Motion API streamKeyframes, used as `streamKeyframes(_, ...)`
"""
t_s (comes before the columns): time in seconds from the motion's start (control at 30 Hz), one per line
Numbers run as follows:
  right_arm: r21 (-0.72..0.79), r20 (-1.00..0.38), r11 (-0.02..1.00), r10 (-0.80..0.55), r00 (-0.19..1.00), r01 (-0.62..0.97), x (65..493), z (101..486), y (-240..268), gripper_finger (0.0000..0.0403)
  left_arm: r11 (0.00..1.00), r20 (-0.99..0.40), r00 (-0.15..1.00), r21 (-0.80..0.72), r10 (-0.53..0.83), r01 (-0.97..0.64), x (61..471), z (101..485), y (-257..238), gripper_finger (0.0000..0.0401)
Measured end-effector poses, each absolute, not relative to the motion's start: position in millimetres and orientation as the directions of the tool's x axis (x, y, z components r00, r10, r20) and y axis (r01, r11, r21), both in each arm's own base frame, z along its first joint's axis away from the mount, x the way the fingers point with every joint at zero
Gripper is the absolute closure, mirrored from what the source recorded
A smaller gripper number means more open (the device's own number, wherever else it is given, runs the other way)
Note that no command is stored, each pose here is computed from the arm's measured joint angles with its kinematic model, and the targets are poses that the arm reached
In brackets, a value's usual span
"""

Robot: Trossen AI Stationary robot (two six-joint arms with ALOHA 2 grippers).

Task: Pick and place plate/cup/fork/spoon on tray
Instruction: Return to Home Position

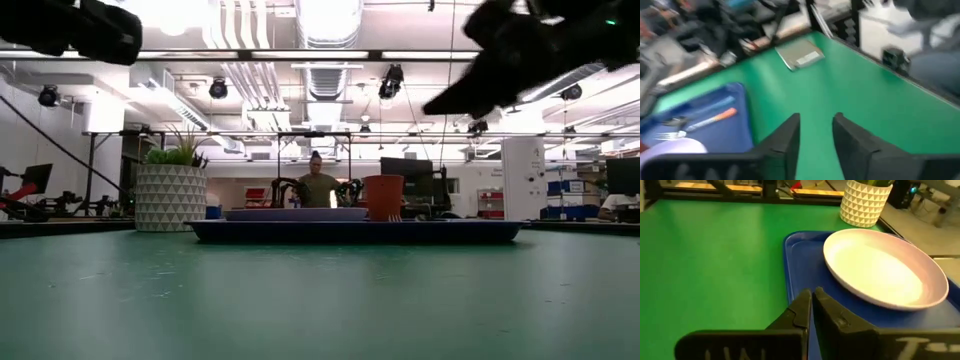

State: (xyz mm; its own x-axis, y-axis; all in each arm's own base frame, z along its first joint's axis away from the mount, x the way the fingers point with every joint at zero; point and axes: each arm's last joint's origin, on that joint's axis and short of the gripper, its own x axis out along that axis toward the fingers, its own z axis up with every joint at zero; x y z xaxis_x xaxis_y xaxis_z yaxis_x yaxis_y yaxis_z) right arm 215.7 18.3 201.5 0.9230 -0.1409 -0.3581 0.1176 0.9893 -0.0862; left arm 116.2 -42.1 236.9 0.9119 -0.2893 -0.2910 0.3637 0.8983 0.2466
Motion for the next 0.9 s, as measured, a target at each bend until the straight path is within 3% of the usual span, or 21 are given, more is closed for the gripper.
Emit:
streamKeyframes(0.23, -0.11, -0.262, 0.988, -0.136, 0.956, 0.111, 177, 200, 14, 0.0394, 0.931, -0.154, 0.959, 0.246, -0.237, 0.27, 98, 221, -33, 0.0395)
streamKeyframes(0.53, -0.134, -0.15, 0.984, -0.134, 0.979, 0.115, 138, 181, 9, 0.0394, 0.949, -0.017, 0.972, 0.214, -0.233, 0.231, 85, 189, -28, 0.04)
streamKeyframes(0.73, -0.155, 0.003, 0.978, -0.139, 0.99, 0.137, 115, 172, 6, 0.0394, 0.967, -0.038, 0.988, 0.203, -0.152, 0.157, 91, 173, -28, 0.04)
streamKeyframes(0.9, -0.176, 0.047, 0.974, -0.139, 0.989, 0.145, 104, 173, 5, 0.0394, 0.968, -0.017, 0.987, 0.193, -0.161, 0.161, 93, 171, -29, 0.0401)
